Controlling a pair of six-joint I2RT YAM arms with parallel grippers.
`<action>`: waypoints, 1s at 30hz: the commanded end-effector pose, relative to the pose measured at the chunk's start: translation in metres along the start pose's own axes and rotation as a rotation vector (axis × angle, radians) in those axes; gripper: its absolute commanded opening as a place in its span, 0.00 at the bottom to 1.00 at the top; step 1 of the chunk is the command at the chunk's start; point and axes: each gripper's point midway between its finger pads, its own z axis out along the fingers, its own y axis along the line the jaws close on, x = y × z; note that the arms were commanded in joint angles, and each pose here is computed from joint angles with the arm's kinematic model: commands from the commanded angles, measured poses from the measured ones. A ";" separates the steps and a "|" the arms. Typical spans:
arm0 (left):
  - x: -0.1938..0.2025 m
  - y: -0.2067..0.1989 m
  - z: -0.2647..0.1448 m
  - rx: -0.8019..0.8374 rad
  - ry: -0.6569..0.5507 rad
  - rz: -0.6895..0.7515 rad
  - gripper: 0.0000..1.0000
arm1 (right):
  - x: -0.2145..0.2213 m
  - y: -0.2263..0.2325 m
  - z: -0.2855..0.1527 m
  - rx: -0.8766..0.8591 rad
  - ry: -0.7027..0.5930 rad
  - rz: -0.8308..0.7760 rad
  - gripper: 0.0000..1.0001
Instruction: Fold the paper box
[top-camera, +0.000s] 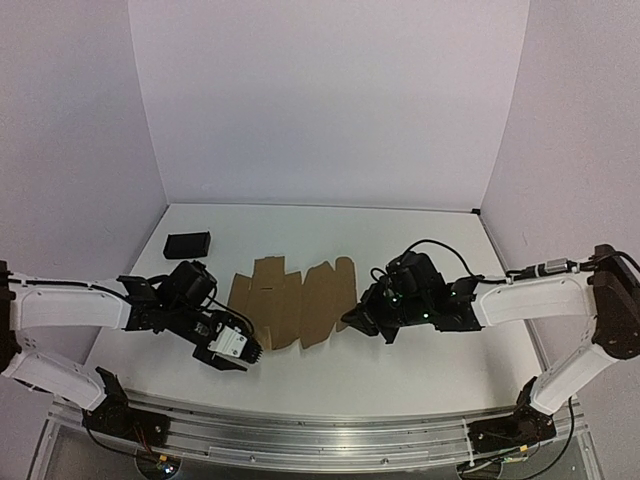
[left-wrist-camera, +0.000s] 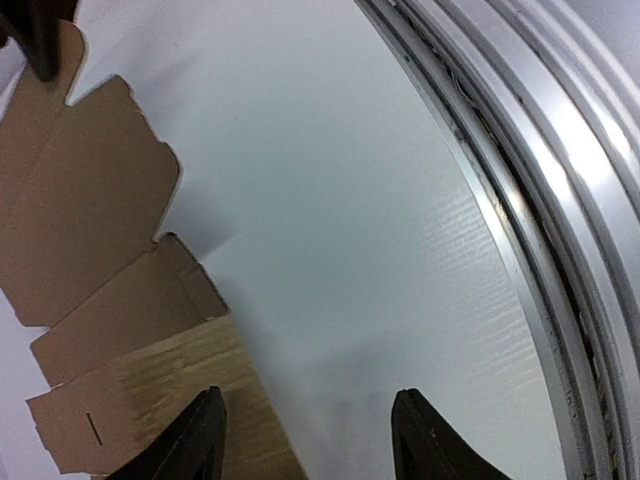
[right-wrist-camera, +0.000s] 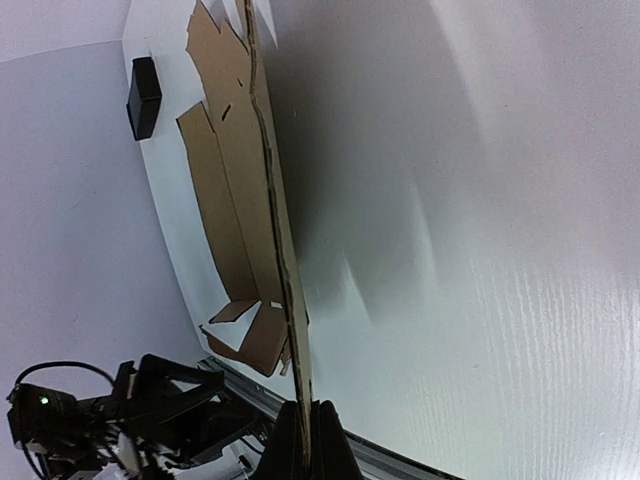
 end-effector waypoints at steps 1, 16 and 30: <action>-0.050 0.020 -0.042 -0.055 -0.153 -0.007 0.69 | -0.005 0.013 -0.019 -0.001 -0.048 -0.017 0.00; 0.002 0.033 0.003 0.066 0.047 -0.312 0.90 | 0.005 0.012 -0.029 0.063 -0.061 -0.083 0.00; -0.031 0.008 0.000 0.207 -0.079 -0.260 0.00 | 0.001 0.027 -0.038 0.027 -0.136 -0.069 0.00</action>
